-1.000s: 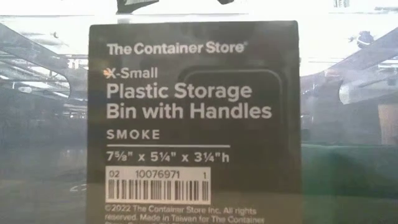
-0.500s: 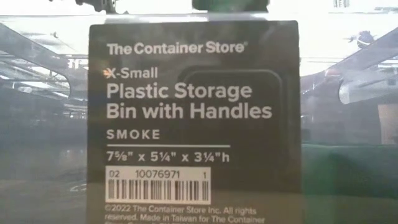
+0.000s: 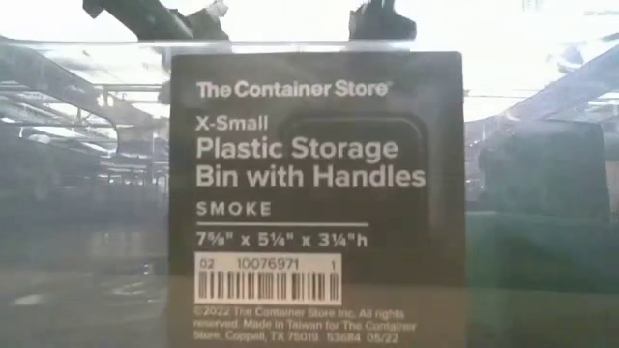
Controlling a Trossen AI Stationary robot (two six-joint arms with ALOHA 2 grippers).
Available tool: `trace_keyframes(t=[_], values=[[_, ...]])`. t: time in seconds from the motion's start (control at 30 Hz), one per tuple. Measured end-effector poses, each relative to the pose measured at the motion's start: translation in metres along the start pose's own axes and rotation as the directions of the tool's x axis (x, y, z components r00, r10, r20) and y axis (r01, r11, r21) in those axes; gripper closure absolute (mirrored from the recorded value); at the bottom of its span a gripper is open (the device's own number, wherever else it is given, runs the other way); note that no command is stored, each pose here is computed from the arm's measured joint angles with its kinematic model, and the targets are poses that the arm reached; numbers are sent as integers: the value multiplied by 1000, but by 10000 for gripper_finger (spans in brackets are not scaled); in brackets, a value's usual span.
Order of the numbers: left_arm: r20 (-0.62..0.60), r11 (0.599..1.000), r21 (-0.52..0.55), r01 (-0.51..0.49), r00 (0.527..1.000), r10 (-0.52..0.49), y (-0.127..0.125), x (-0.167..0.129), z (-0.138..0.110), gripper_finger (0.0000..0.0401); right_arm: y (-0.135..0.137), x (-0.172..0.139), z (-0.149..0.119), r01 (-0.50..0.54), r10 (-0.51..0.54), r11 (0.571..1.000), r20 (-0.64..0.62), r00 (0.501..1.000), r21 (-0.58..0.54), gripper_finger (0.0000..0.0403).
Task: Sort blocks
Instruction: Put the green game piece into the bottom black bin
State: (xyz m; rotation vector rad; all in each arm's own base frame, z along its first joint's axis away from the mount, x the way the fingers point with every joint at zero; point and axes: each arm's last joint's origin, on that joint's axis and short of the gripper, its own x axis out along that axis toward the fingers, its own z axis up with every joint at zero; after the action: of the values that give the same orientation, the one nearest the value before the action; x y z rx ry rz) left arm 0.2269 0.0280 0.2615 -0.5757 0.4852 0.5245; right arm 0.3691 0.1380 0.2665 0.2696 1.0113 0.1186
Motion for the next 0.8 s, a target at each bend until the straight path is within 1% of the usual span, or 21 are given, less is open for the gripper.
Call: trace_keyframes(t=[0.03, 0.1, 0.2, 0.23, 0.27, 0.33, 0.43, 0.53, 0.63, 0.7, 0.8], values=[[-34, 999, -14, -47, 998, 47, 3, 9, -4, 121, -4, -12, 6, 9, -9, 1000, 3, 1000, -4, 66], [-76, 993, -38, -108, 992, 105, 6, 26, -11, 121, -8, -38, 19, 9, -8, 1000, 44, 999, -18, 66], [-137, 970, -115, -215, 971, 198, 12, 49, -22, 121, -12, -82, 35, 11, -3, 998, 124, 992, -64, 66], [-155, 961, -135, -242, 963, 220, 13, 56, -26, 121, -13, -96, 38, 29, -17, 996, 146, 989, -79, 66], [-176, 953, -145, -267, 955, 240, 15, 63, -30, 121, -16, -110, 40, 61, -46, 994, 161, 986, -88, 66], [-204, 939, -169, -301, 942, 265, 17, 75, -37, 121, -21, -136, 36, 156, -139, 982, 155, 978, -107, 66], [-248, 921, -171, -349, 920, 303, 21, 89, -47, 121, -33, -167, 27, 295, -281, 951, 137, 950, -96, 66], [-267, 911, -155, -383, 904, 334, 25, 99, -54, 121, -41, -194, 17, 360, -349, 931, 141, 927, -64, 66], [-276, 894, -175, -412, 892, 357, 30, 106, -56, 121, -45, -213, 10, 369, -360, 929, 159, 919, -27, 66], [-262, 894, -192, -405, 899, 351, 31, 109, -54, 121, -47, -219, 7, 371, -365, 928, 164, 917, -11, 66], [-210, 905, -236, -354, 928, 308, 29, 113, -48, 121, -49, -224, 3, 394, -388, 919, 156, 908, -6, 67]])
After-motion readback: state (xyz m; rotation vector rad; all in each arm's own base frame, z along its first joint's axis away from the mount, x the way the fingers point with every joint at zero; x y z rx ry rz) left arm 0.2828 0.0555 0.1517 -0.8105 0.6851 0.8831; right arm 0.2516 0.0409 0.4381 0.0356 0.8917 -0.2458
